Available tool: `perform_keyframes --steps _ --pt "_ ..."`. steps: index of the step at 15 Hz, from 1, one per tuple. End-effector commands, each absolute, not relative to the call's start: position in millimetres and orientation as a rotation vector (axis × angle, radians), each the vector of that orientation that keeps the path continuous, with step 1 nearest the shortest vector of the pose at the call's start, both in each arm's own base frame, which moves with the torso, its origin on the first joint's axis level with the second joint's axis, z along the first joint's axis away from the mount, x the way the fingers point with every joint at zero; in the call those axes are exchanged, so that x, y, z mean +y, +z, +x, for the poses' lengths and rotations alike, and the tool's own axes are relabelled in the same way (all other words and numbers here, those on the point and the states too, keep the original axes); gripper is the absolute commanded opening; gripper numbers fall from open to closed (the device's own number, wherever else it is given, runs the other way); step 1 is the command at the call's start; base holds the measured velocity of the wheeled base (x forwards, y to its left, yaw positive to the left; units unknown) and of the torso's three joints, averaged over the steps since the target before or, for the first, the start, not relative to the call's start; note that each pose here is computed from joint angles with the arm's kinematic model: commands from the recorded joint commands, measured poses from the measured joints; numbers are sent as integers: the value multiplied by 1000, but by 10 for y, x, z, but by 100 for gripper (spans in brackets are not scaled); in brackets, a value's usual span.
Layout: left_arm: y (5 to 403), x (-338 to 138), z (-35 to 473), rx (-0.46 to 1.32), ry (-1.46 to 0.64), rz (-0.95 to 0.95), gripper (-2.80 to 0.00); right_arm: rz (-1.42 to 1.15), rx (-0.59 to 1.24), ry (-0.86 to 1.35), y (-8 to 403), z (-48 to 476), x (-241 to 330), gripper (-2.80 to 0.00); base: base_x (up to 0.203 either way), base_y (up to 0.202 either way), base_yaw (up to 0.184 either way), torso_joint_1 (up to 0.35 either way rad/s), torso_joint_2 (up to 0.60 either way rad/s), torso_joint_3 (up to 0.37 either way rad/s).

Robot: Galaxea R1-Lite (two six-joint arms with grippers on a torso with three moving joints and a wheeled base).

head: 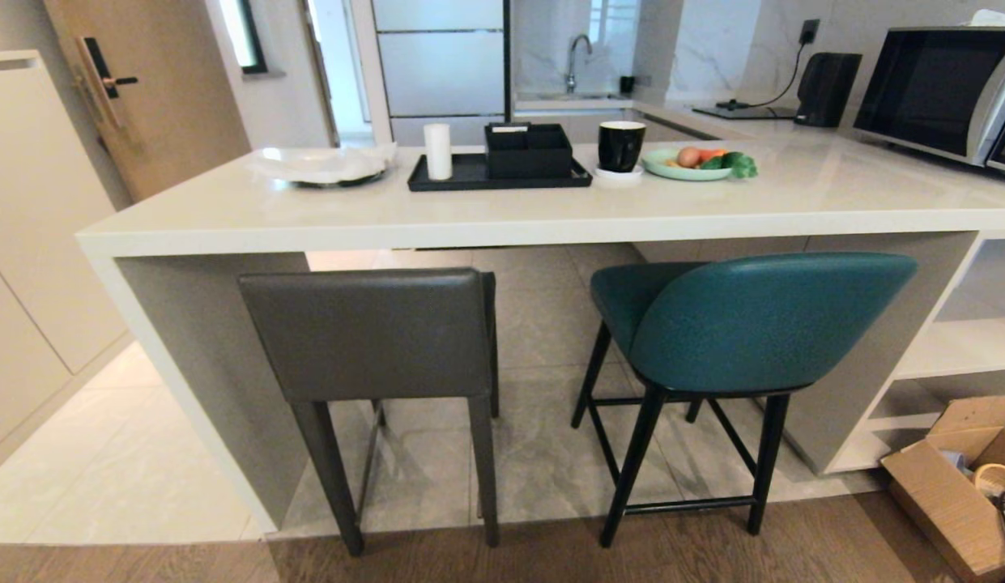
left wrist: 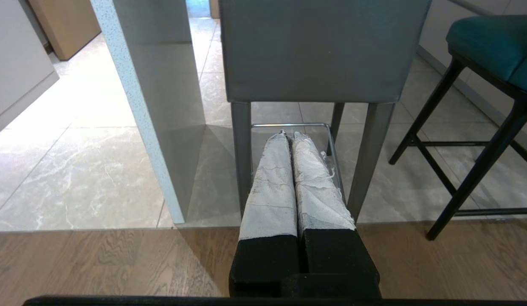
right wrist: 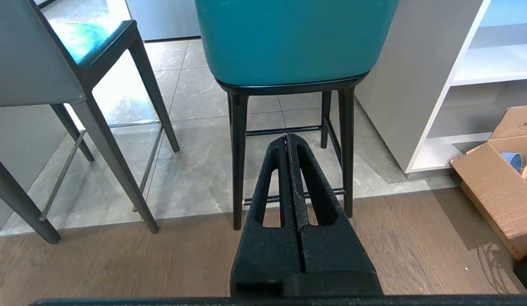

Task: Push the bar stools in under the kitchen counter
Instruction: Pull the blue chair out from under the dining table

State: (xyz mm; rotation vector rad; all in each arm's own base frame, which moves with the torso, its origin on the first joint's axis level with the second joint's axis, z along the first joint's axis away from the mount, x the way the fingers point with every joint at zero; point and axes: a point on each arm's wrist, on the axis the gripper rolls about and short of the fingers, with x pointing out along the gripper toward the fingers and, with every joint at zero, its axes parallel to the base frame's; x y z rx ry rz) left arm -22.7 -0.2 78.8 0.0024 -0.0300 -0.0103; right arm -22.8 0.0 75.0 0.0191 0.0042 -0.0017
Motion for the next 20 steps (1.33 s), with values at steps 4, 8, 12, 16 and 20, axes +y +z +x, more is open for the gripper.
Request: perform_keyframes --steps 4,8,12,16,20 --pt "737 -2 -213 -12 -11 2 -280 21 8 -2 746 -226 0 -280 0 0 0 0 0 0" --pt "737 -2 -212 -11 -11 2 -280 23 6 -3 748 -226 -1 -280 0 0 0 0 0 0" --pt "737 -1 -213 -11 -12 0 -280 23 5 -3 752 -227 -1 -280 0 0 0 0 0 0" --pt "739 -1 -213 -14 -12 0 -280 23 6 -3 748 -226 -1 -280 0 0 0 0 0 0" --pt "739 -1 -211 -15 -12 0 -280 23 6 -3 748 -226 -1 -280 0 -43 0 4 0 0"
